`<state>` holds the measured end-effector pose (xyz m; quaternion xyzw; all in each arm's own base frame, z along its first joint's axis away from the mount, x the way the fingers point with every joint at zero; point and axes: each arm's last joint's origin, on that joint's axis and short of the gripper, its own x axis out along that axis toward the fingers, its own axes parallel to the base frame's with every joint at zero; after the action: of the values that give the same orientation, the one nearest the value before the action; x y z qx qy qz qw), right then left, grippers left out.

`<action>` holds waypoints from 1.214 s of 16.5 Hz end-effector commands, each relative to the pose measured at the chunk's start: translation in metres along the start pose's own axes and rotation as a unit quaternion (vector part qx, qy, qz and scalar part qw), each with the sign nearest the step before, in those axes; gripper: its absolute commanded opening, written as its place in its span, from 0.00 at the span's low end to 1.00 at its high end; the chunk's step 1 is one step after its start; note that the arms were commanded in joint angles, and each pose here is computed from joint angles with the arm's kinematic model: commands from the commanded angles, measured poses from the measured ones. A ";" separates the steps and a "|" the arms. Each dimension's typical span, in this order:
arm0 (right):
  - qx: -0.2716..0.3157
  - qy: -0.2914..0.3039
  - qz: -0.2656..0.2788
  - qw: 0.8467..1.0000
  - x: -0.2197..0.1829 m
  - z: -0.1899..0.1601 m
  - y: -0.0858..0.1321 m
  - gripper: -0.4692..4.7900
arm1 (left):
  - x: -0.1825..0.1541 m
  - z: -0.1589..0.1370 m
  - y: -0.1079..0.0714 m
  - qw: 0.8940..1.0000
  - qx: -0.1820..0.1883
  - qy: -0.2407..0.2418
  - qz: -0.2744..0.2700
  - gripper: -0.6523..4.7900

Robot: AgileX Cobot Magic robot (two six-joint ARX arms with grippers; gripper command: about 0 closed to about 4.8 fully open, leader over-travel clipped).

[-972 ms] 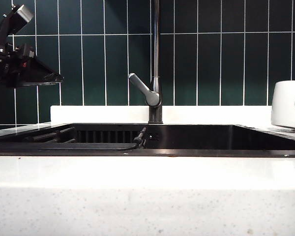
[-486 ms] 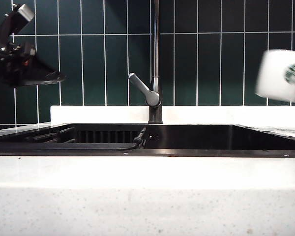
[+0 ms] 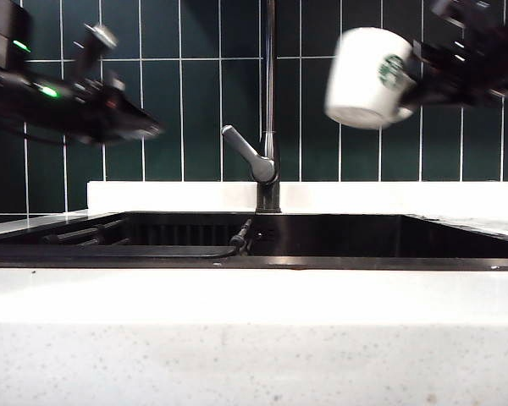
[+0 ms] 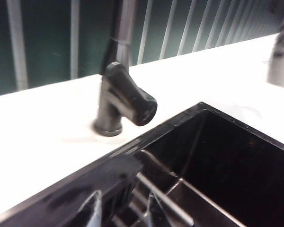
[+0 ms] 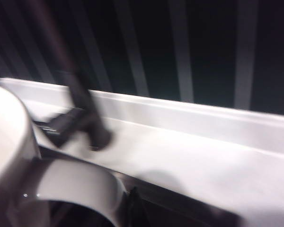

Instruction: Pick up the mug next to the sink, go to the faucet to get some water, pour the water into the sink, and finally put the mug back to its place.

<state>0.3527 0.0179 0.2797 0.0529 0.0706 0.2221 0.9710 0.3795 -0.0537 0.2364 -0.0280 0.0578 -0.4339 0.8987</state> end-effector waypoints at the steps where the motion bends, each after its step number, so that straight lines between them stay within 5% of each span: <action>1: -0.020 -0.041 0.058 0.997 0.008 0.032 0.027 0.09 | 0.026 -0.003 0.014 1.000 -0.002 0.009 -0.020 0.34; 5: -0.027 -0.016 0.104 0.994 0.020 0.039 0.055 0.09 | 0.061 0.005 0.047 0.998 0.019 -0.007 -0.066 0.34; 11: -0.028 -0.008 0.119 0.992 0.027 0.035 0.076 0.09 | 0.107 0.025 0.066 0.991 0.055 -0.034 -0.121 0.35; 20: -0.033 -0.010 0.137 0.990 0.052 0.055 0.081 0.09 | 0.134 0.029 0.041 0.976 0.094 -0.055 -0.189 0.35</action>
<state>0.3742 0.1071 0.3273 0.0320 0.0692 0.3445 0.9357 0.5015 -0.1252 0.2430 0.0100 -0.0160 -0.5755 0.8176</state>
